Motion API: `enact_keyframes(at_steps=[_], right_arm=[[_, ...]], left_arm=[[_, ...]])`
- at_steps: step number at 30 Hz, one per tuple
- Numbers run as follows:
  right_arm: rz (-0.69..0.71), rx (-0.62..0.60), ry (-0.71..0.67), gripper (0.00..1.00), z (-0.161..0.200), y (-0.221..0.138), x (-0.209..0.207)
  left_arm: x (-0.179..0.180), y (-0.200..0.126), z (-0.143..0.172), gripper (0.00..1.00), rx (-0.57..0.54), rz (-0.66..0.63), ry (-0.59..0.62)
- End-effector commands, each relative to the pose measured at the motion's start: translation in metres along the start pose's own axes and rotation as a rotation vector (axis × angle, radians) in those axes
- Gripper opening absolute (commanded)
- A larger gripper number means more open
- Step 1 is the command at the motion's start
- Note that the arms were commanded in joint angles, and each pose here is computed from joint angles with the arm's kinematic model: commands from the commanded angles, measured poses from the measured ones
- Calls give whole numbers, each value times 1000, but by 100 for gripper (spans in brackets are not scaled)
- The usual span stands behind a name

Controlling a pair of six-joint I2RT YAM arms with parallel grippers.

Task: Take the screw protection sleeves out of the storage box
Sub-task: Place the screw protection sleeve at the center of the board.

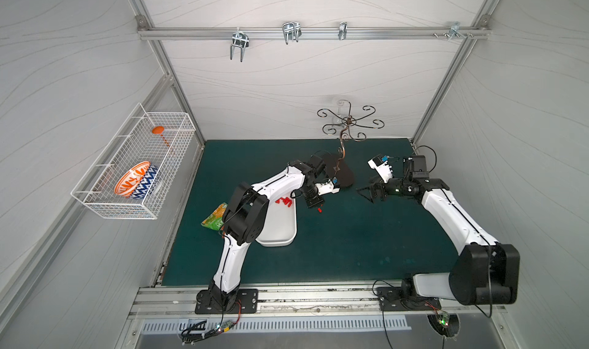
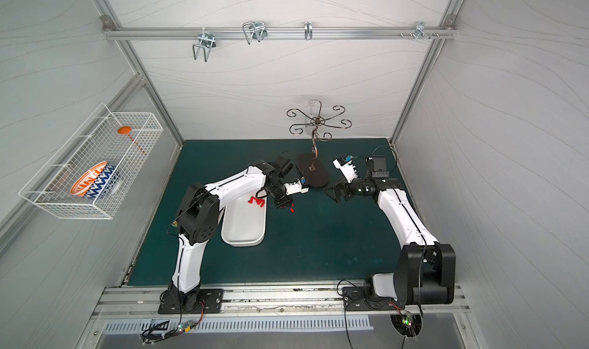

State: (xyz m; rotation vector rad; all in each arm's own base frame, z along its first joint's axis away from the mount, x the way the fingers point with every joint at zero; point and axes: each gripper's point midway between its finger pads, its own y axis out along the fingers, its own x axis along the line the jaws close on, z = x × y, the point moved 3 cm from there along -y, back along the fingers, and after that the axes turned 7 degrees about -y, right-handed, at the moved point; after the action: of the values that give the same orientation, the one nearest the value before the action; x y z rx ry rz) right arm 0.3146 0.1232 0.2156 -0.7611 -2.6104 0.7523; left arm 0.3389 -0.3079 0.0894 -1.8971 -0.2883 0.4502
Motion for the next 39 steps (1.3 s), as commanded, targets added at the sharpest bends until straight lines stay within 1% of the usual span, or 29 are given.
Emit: enact_keyframes(at_steps=[1,5,7,8,11,15,17,21,26,30,33,36,39], right_arm=[[14,-14,8,99,-5,-4,-3],[-5,-28,12,99,-7,-4,0],[-6,-27,17,99,-6,-3,-1],[-7,-27,17,99,-6,-3,-1],[-10,-31,16,99,-6,-3,0],[-7,-31,11,99,-7,-4,1],[-6,-33,7,99,-7,-4,1],[-4,-33,5,99,-7,-5,1],[5,-42,-11,99,-9,-9,2],[-6,-56,-26,99,-11,-13,6],[-55,-75,-39,99,-15,-11,16],[-103,-59,-95,99,-18,0,33],[-159,-28,-159,99,-20,15,54]], left_arm=[[7,2,-19,4,-39,-36,8],[12,16,-27,7,-44,-51,3],[11,24,-27,10,-32,-40,-3],[13,22,-35,12,-49,-44,3],[15,29,-38,15,-42,-40,-2],[17,31,-43,21,-49,-42,-11],[16,28,-44,25,-52,-36,-12],[14,20,-45,29,-62,-40,-12],[4,-7,-41,31,-95,-26,-3],[-5,-32,-24,34,-105,-2,-3],[-7,-52,-4,35,-100,4,-25],[-3,-74,20,36,-109,-3,-60],[7,-93,49,38,-122,-36,-100]])
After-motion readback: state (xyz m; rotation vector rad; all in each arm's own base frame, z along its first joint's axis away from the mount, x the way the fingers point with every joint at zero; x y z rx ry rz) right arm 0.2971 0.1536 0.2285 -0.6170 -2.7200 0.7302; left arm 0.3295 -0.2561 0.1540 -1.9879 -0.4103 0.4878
